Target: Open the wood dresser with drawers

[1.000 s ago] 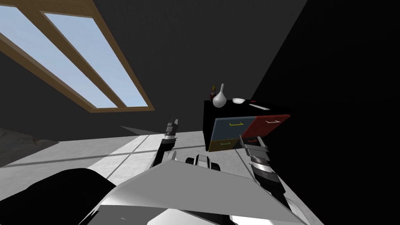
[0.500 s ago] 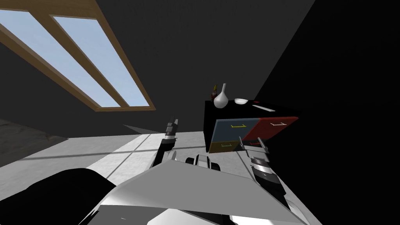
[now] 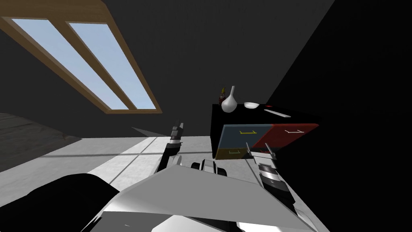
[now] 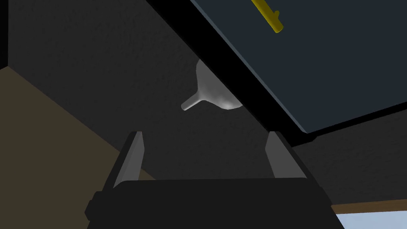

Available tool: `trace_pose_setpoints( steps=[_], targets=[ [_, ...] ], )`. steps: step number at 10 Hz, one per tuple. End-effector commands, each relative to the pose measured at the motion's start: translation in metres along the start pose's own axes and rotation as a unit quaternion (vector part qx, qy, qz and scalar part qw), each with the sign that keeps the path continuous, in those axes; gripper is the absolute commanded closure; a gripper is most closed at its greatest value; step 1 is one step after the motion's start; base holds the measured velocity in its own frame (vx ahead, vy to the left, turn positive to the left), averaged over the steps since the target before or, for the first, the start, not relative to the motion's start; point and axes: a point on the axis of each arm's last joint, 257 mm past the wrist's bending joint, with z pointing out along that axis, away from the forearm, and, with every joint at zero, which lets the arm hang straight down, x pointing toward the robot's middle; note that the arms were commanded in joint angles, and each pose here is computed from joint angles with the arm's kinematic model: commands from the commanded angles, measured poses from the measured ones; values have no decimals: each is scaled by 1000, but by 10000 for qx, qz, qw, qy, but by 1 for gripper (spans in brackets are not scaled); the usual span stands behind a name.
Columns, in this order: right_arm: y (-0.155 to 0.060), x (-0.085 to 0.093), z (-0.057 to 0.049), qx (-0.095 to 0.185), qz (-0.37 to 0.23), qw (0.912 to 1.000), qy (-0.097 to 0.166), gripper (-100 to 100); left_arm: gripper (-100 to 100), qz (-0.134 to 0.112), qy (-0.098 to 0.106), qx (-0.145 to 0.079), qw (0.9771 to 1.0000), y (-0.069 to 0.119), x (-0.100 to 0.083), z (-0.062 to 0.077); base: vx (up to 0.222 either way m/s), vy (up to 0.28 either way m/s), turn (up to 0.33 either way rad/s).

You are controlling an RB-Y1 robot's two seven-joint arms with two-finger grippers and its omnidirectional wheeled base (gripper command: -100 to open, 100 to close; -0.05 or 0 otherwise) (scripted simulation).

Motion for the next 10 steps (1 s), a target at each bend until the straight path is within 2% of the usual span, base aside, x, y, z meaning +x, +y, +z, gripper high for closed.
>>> trace_pose_setpoints(
  steps=[1, 6, 7, 9, 10],
  targets=[
    [2, 9, -5, -70, -440, 9990, 81, -100, 0, 0, 0, 0, 10000, 0, 0, 0, 42, -15, 128],
    [5, 16, -9, -142, -1074, 9940, 142, -100, 0, 0, 0, 0, 10000, 0, 0, 0, 31, -23, 45],
    [7, 23, -13, -214, -1317, 9909, 199, -100, 0, 0, 0, 0, 10000, 0, 0, 0, 34, -14, 116],
    [7, 23, -13, -217, -1474, 9886, 196, -100, 0, 0, 0, 0, 10000, 0, 0, 0, 27, -21, 26],
    [9, 29, -18, -291, -1725, 9843, 245, -100, 0, 0, 0, 0, 10000, 0, 0, 0, 32, -22, 87]
  ],
)
